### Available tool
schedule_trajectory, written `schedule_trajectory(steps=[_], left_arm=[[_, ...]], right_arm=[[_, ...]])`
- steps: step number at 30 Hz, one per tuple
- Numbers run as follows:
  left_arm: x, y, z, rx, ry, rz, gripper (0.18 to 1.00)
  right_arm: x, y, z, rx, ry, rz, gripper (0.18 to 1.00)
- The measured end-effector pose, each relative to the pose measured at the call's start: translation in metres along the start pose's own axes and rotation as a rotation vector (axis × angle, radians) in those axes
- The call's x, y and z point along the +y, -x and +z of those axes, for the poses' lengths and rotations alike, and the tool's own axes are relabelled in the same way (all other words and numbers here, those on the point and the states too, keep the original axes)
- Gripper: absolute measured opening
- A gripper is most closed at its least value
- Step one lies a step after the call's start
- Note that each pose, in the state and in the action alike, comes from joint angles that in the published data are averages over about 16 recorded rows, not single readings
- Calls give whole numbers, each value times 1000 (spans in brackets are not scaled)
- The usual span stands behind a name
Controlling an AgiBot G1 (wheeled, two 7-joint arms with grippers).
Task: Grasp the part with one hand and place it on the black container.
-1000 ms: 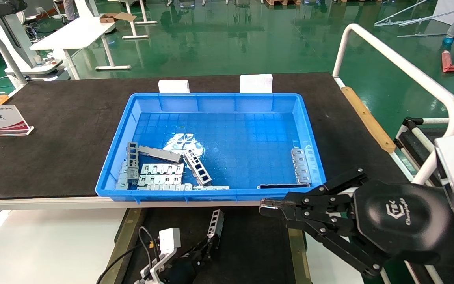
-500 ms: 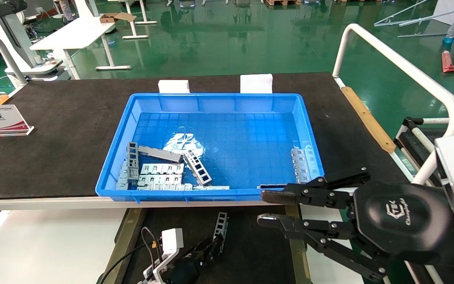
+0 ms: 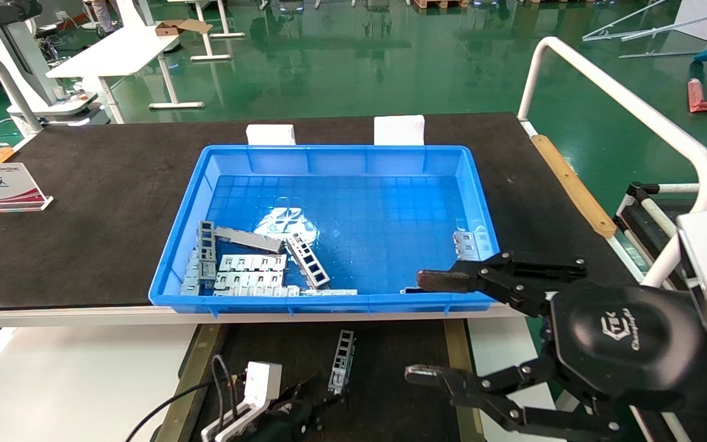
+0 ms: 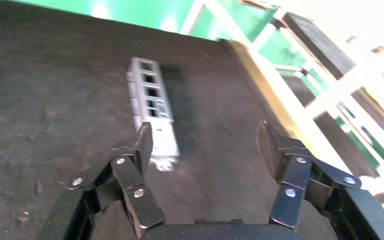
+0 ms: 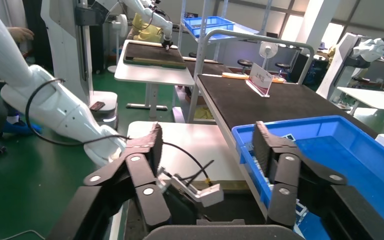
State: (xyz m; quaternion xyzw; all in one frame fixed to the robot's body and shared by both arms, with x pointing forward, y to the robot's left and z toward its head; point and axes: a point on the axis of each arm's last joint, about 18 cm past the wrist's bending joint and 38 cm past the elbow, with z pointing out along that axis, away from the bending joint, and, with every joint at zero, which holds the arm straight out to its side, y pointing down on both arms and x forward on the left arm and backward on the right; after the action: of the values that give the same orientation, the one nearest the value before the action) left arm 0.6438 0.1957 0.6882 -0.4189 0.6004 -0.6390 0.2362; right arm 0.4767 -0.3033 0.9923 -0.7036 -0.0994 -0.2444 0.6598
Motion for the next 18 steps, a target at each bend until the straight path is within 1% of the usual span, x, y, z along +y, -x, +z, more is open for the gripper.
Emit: schedule_trajectory(steps=[5, 8, 11, 14, 18], left_arm=[[-10, 2, -24, 83, 31, 81, 793], [-17, 5, -39, 129, 53, 129, 838], [-26, 9, -53, 169, 71, 173, 891], [-37, 13, -66, 203, 84, 213, 921], [-50, 18, -82, 243, 97, 263, 961]], right_arm=[[0, 0, 0, 0, 0, 0, 685], [0, 0, 0, 0, 0, 0, 762], [0, 0, 0, 0, 0, 0, 812], [0, 0, 0, 0, 0, 0, 870], [0, 0, 0, 0, 0, 0, 920]])
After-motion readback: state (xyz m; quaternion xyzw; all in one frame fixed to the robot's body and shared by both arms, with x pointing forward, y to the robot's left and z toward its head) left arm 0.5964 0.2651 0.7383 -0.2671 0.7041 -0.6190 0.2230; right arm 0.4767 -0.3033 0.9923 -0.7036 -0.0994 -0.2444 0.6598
